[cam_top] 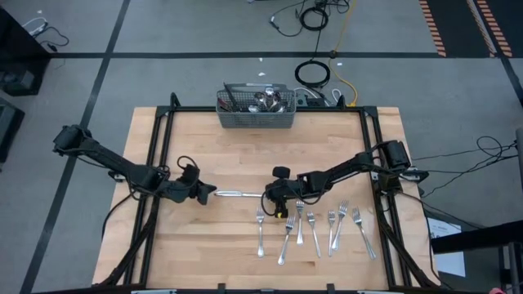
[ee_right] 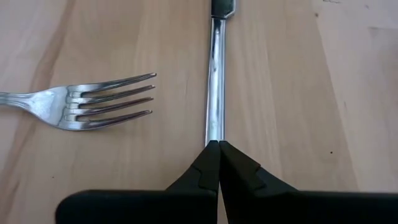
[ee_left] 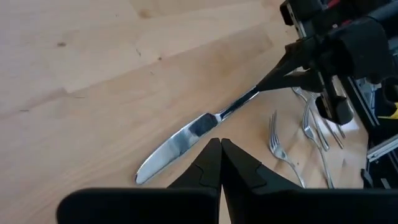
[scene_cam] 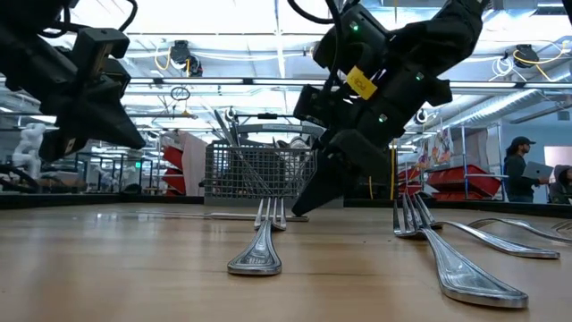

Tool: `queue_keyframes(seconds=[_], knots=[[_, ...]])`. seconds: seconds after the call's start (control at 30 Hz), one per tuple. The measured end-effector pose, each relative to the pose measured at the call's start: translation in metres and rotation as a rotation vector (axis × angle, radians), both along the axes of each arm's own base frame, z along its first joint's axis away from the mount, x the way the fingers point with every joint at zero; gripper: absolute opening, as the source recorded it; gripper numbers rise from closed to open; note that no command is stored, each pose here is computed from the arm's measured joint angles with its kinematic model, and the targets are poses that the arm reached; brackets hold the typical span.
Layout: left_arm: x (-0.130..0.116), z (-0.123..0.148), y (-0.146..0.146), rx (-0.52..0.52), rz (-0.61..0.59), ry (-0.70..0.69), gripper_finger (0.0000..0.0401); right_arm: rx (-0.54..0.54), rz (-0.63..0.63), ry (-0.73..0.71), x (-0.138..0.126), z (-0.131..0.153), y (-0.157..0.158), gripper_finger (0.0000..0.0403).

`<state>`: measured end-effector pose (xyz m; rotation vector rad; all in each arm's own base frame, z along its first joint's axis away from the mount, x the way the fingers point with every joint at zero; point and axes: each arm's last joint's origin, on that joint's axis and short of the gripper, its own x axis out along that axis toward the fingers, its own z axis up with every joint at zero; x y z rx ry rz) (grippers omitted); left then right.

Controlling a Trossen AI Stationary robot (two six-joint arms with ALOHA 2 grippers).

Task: Sort silverware
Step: Put the silver knife into the gray utensil holder

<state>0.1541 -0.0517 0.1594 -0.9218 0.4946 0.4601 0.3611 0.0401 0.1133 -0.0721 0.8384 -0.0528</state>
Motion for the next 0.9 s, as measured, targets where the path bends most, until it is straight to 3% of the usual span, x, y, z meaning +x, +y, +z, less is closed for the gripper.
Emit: queue_keyframes(seconds=[0.23, 0.4, 0.7, 0.9], knots=[[-0.005, -0.009, 0.000, -0.078, -0.008, 0.084, 0.0019, -0.002, 0.001, 0.004, 0.000, 0.000, 0.000, 0.0000], [-0.009, -0.017, 0.000, -0.111, -0.048, 0.127, 0.0071, -0.005, 0.005, 0.006, 0.000, 0.000, 0.000, 0.0000], [-0.016, -0.028, 0.002, -0.342, 0.146, 0.138, 0.0185, -0.014, 0.017, 0.008, -0.001, -0.001, 0.001, 0.0000], [-0.022, -0.041, 0.008, -0.377, 0.292, 0.082, 0.0210, -0.014, 0.018, 0.008, -0.001, -0.001, 0.001, 0.0000]])
